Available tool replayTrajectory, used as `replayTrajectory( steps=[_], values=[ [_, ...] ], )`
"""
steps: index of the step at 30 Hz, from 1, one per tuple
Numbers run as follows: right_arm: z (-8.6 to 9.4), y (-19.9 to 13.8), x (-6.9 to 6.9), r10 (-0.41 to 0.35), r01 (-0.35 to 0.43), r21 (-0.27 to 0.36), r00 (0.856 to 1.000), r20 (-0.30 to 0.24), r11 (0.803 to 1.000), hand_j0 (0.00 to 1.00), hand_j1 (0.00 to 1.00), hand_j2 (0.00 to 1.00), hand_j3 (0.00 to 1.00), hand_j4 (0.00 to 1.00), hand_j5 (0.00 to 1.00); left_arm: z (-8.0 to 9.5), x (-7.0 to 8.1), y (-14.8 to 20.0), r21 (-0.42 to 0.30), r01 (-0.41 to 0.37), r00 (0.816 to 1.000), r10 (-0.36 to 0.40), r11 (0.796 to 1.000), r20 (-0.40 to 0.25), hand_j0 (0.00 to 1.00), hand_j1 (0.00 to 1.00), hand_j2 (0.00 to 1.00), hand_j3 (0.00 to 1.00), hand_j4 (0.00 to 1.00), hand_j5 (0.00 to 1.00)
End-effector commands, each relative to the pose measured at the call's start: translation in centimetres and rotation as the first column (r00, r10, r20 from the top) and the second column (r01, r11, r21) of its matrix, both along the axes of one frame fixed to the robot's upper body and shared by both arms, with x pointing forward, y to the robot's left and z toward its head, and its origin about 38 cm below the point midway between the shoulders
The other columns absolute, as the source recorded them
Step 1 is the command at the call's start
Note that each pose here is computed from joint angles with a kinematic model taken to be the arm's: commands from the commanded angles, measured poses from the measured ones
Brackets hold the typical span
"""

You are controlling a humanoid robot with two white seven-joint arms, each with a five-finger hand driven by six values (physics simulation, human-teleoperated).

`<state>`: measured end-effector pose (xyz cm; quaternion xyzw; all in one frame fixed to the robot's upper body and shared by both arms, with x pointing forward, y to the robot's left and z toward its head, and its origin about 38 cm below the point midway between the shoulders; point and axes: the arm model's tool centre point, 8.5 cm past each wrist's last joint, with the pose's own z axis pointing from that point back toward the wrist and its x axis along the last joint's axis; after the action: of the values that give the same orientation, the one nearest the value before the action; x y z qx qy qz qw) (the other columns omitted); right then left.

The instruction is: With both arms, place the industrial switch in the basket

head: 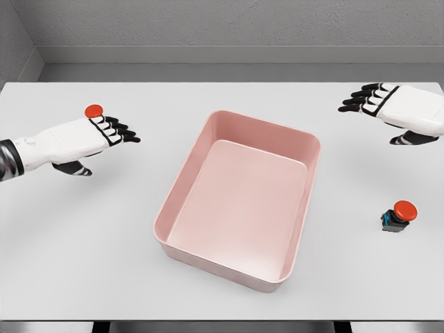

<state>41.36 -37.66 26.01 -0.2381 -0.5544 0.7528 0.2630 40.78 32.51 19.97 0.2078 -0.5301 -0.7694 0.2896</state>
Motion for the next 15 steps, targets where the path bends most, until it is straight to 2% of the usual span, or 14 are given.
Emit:
replayTrajectory(
  steps=[1,3,4,5,6,7,9,10,11,12,13,15],
  values=[
    [0.1,-0.1,0.0,-0.004,0.004,0.001,1.0,0.001,1.0,1.0,1.0,1.0,1.0,1.0,1.0,0.0,0.0,0.0,-0.003,-0.002,1.0,0.002,1.0,-0.001,1.0,1.0,1.0,1.0,1.0,1.0],
    [0.1,-0.4,-0.1,-0.009,0.009,-0.002,1.0,-0.001,1.0,1.0,1.0,1.0,1.0,1.0,1.0,0.0,0.0,0.1,-0.002,-0.004,1.0,0.004,1.0,-0.001,1.0,1.0,1.0,1.0,1.0,1.0],
    [-0.2,-0.6,-0.2,-0.014,0.014,-0.004,1.0,-0.01,1.0,1.0,1.0,1.0,1.0,1.0,1.0,0.3,0.5,0.3,0.022,-0.027,1.0,0.028,0.999,-0.003,1.0,1.0,1.0,1.0,1.0,1.0],
    [-0.3,-0.7,-0.3,-0.016,0.016,-0.006,1.0,-0.011,1.0,1.0,1.0,1.0,1.0,1.0,1.0,0.2,2.4,0.1,0.101,-0.105,0.994,0.108,0.989,-0.022,1.0,1.0,1.0,1.0,1.0,1.0],
    [-0.5,-1.0,-0.5,-0.021,0.021,-0.012,1.0,-0.019,1.0,1.0,1.0,1.0,1.0,1.0,1.0,0.2,4.6,0.0,0.134,-0.151,0.988,0.155,0.979,-0.017,1.0,1.0,1.0,1.0,1.0,1.0],
    [-0.9,-1.9,-1.2,-0.037,0.035,-0.034,0.999,-0.037,0.999,1.0,1.0,1.0,1.0,1.0,1.0,0.3,6.3,0.4,0.146,-0.191,0.981,0.193,0.971,-0.003,1.0,1.0,1.0,1.0,1.0,1.0],
    [-1.1,-2.5,-1.6,-0.047,0.045,-0.046,0.998,-0.046,0.998,1.0,1.0,1.0,1.0,1.0,1.0,1.4,8.8,2.0,0.152,-0.269,0.963,0.268,0.951,0.027,1.0,1.0,1.0,1.0,1.0,1.0],
    [-0.8,-3.6,-2.1,-0.066,0.062,-0.071,0.997,-0.05,0.996,1.0,1.0,1.0,1.0,1.0,1.0,1.4,9.6,2.2,0.159,-0.288,0.957,0.287,0.944,0.029,1.0,1.0,1.0,1.0,1.0,1.0],
    [-0.8,-3.7,-2.4,-0.066,0.062,-0.078,0.996,-0.054,0.995,1.0,1.0,1.0,1.0,1.0,1.0,0.4,10.2,1.8,0.177,-0.295,0.955,0.296,0.939,0.02,1.0,1.0,1.0,1.0,1.0,1.0],
    [0.0,-4.5,-2.6,-0.081,0.077,-0.09,0.996,-0.04,0.993,1.0,1.0,1.0,1.0,1.0,1.0,-1.6,10.7,0.6,0.219,-0.279,0.958,0.285,0.935,0.004,1.0,1.0,1.0,1.0,1.0,1.0],
    [0.0,-4.7,-2.7,-0.086,0.081,-0.098,0.995,-0.043,0.992,1.0,1.0,1.0,1.0,1.0,1.0,-2.5,10.7,-0.2,0.233,-0.265,0.962,0.274,0.936,-0.009,1.0,1.0,1.0,1.0,1.0,1.0],
    [-1.0,-5.0,-3.1,-0.091,0.081,-0.129,0.993,-0.074,0.988,1.0,1.0,1.0,1.0,1.0,1.0,-2.6,10.7,-0.4,0.233,-0.261,0.963,0.271,0.937,-0.01,1.0,1.0,1.0,1.0,1.0,1.0]
  ],
)
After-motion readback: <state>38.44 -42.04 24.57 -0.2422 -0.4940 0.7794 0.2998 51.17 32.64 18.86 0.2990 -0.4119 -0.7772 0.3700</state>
